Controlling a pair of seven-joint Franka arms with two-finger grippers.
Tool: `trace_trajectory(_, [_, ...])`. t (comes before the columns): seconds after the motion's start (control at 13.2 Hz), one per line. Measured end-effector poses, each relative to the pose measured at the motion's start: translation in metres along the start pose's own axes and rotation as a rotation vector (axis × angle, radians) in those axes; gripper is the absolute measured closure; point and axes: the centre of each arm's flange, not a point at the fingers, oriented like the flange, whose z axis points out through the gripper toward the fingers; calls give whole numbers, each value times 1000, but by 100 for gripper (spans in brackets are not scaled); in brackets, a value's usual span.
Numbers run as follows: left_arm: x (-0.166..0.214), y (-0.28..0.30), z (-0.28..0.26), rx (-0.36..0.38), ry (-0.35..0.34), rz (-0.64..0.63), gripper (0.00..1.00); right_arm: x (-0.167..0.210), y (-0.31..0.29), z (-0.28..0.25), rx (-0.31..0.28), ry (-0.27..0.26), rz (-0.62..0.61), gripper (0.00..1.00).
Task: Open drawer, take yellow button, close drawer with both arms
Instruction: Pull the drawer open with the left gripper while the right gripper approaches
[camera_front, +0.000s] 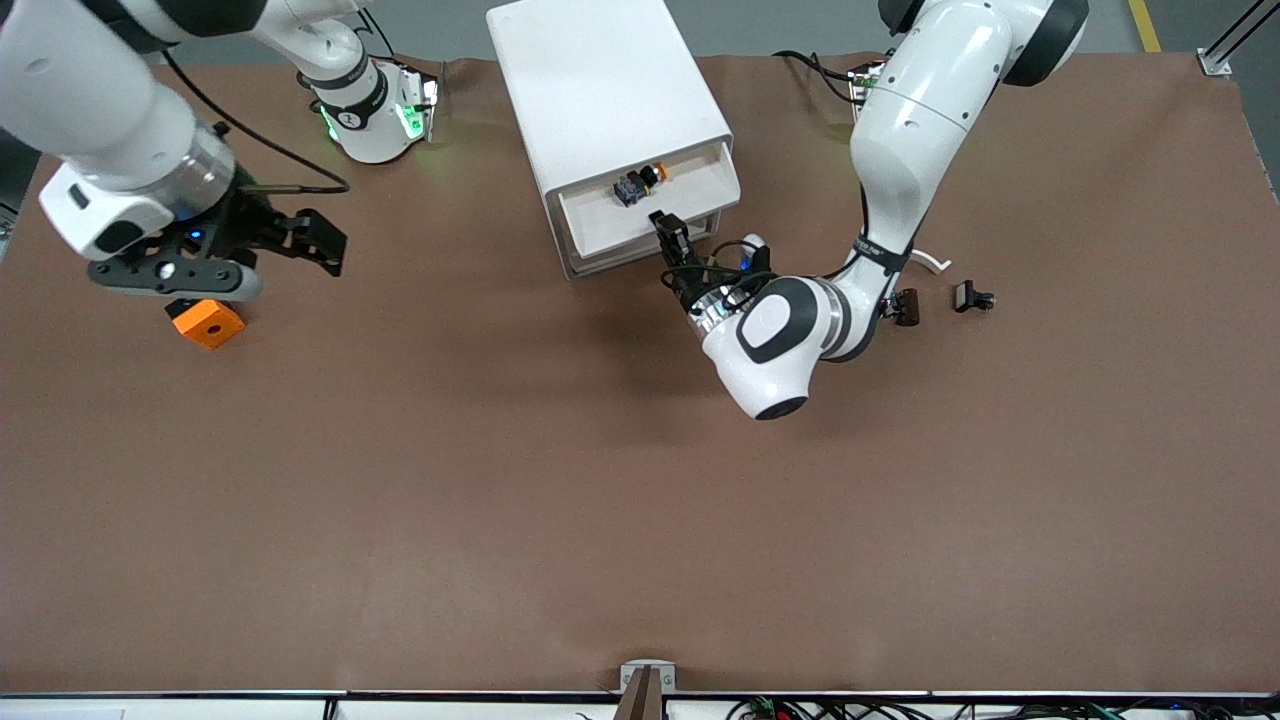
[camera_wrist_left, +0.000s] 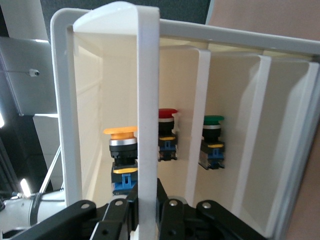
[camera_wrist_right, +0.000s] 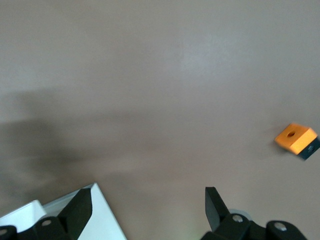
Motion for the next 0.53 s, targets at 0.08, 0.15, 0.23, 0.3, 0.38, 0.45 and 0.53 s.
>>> trace_trajectory(0.08, [2,2,-6,-6,-11,-5,89,-13,-23,-1,-3,1,68,0])
trace_trajectory(0.15, [3,2,-12,-11,-21,-6,89,-28,-46,-1,-4,3,130,0])
trace_trajectory(0.23, [3,1,-18,-19,-29,-2,89,-45,-70,-2,-6,6,181,0])
trace_trajectory(0.3, [3,-1,-22,-27,-35,3,89,-63,-93,-1,-8,8,223,0])
trace_trajectory(0.38, [2,-3,-25,-33,-39,6,89,-79,-112,-1,-10,10,264,0])
trace_trajectory(0.45, [2,-4,-27,-37,-41,8,89,-90,-124,0,-12,11,296,0])
trace_trajectory(0.53, [2,-5,-28,-39,-43,10,89,-95,-131,2,-12,7,321,0])
